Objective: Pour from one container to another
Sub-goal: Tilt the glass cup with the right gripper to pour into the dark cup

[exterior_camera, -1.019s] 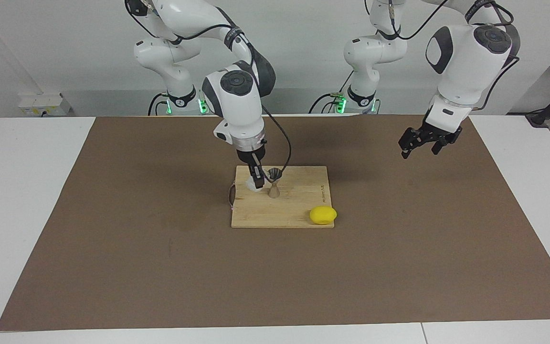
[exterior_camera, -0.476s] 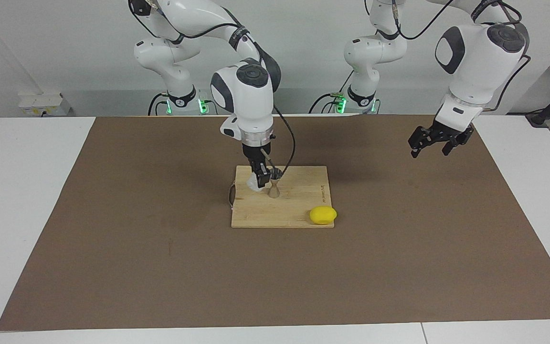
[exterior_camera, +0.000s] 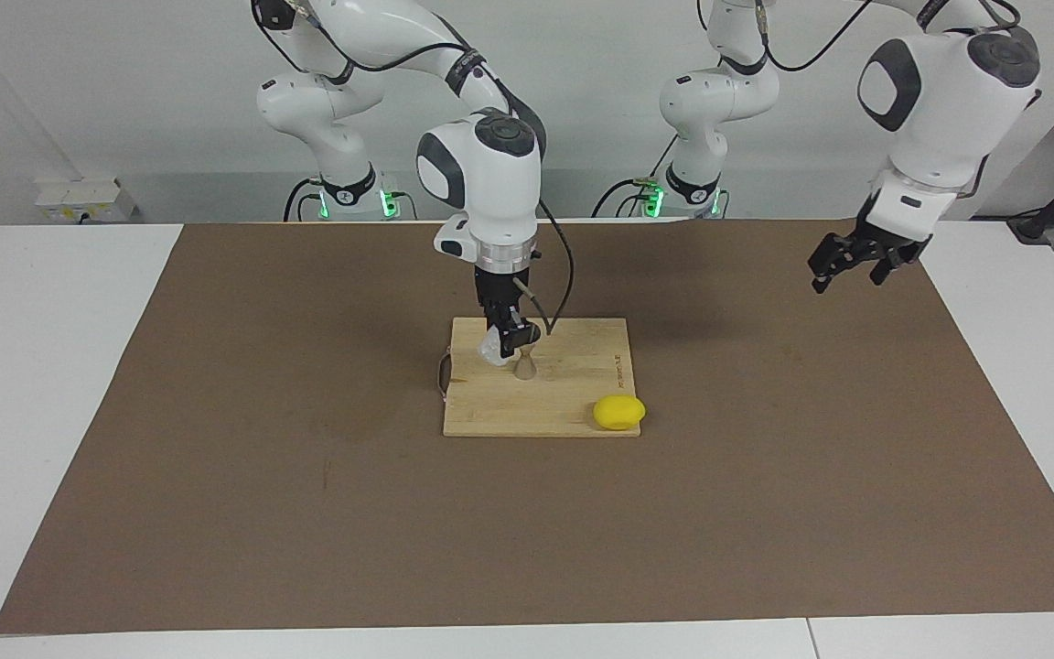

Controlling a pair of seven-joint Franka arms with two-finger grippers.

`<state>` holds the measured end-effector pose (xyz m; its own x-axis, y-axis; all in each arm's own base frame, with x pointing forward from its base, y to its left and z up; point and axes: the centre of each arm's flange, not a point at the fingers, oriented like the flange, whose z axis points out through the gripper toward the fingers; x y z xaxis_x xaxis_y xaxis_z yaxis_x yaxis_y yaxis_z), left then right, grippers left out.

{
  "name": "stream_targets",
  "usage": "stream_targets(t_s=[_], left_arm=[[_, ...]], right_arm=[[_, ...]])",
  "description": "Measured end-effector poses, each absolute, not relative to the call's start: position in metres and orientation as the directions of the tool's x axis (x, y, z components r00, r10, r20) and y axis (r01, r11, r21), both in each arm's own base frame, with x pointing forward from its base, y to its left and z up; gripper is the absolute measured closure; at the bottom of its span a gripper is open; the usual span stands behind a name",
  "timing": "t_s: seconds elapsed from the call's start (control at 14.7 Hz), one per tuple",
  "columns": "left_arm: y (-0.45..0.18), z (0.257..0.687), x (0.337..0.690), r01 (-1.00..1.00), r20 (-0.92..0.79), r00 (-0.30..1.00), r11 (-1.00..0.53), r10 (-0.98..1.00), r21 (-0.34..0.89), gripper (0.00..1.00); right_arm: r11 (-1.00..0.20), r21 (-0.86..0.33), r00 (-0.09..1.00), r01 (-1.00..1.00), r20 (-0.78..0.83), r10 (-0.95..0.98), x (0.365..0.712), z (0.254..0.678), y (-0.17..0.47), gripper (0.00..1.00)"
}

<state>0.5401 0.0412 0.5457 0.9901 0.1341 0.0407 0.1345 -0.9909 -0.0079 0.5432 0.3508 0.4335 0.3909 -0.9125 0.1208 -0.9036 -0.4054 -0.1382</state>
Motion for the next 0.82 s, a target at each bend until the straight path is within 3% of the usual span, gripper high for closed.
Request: stream_targets(t_s=[0.82], left_arm=[[0.028,0.560,0.550,0.185,0.084,0.979,-0.983,0.184,0.002,0.00]], right_arm=[[-0.435,-0.143,0.416,-0.889,0.145,-0.898,0.538,0.434,0.360,0.49]])
